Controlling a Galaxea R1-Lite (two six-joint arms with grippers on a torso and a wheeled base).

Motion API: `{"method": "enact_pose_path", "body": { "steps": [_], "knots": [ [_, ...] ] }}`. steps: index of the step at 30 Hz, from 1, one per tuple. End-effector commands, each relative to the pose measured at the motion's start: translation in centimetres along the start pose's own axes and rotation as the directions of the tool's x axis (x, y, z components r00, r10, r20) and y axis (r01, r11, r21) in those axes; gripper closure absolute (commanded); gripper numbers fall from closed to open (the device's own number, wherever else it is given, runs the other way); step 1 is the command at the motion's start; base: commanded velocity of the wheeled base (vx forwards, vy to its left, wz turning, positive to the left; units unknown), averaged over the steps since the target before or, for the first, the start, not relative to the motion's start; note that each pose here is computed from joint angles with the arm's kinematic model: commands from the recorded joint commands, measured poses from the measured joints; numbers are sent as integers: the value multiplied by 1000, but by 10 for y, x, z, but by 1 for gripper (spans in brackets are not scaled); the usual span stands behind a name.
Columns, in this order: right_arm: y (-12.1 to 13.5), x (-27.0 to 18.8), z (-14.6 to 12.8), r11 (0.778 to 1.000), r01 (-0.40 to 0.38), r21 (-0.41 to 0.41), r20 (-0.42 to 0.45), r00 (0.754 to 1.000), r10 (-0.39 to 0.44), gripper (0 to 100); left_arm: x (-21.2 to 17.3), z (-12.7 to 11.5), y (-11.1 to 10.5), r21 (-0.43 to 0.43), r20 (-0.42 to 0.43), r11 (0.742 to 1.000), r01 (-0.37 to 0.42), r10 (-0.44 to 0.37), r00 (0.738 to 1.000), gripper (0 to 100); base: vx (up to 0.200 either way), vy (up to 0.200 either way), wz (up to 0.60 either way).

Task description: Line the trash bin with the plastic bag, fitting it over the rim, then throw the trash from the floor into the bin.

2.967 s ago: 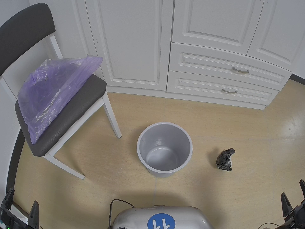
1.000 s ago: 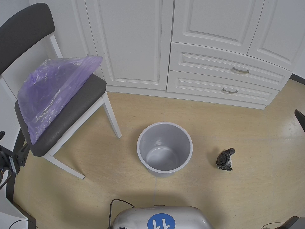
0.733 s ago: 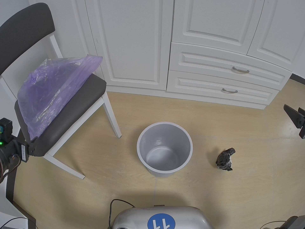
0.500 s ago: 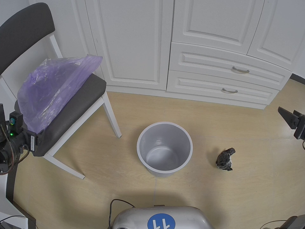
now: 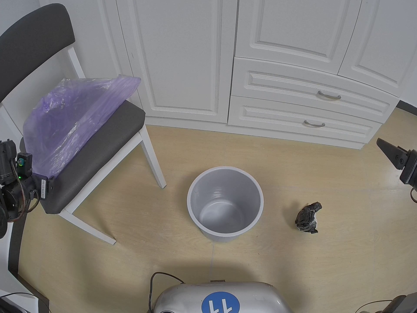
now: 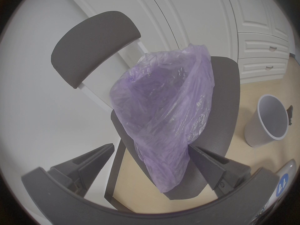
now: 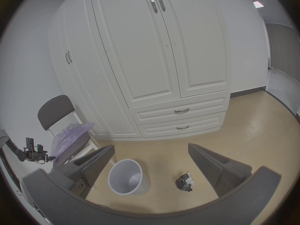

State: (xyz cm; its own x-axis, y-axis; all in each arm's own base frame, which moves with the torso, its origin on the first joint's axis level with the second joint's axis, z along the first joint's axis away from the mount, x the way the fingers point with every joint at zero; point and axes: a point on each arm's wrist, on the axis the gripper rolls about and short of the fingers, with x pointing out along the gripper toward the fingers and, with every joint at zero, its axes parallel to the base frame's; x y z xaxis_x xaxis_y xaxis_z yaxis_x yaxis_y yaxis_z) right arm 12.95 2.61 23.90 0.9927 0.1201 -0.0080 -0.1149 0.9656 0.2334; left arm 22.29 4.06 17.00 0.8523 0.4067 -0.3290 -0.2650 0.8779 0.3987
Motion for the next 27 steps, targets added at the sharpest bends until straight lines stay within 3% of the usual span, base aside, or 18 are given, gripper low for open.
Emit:
{"method": "enact_pose_path", "body": {
  "steps": [1,13,19,23,27],
  "knots": [
    [1,-1,-1,1000,-11,2,1,1000,10,0,6,-2,13,-24,-11,999,-26,26,1000,0,0,0,0],
    [1,-3,1,1000,-16,1,11,1000,16,0,2,-11,56,-95,1,991,-91,91,996,0,0,0,0],
    [6,-7,2,999,-51,2,18,999,51,0,-3,1,84,-132,66,981,-144,154,986,0,0,0,0],
    [7,-8,2,998,-64,3,21,998,64,0,-4,6,88,-165,92,974,-155,171,981,0,0,0,0],
    [8,-10,3,997,-74,3,22,997,74,0,-4,2,79,-162,86,979,-125,140,986,0,0,0,0]
  ]
}}
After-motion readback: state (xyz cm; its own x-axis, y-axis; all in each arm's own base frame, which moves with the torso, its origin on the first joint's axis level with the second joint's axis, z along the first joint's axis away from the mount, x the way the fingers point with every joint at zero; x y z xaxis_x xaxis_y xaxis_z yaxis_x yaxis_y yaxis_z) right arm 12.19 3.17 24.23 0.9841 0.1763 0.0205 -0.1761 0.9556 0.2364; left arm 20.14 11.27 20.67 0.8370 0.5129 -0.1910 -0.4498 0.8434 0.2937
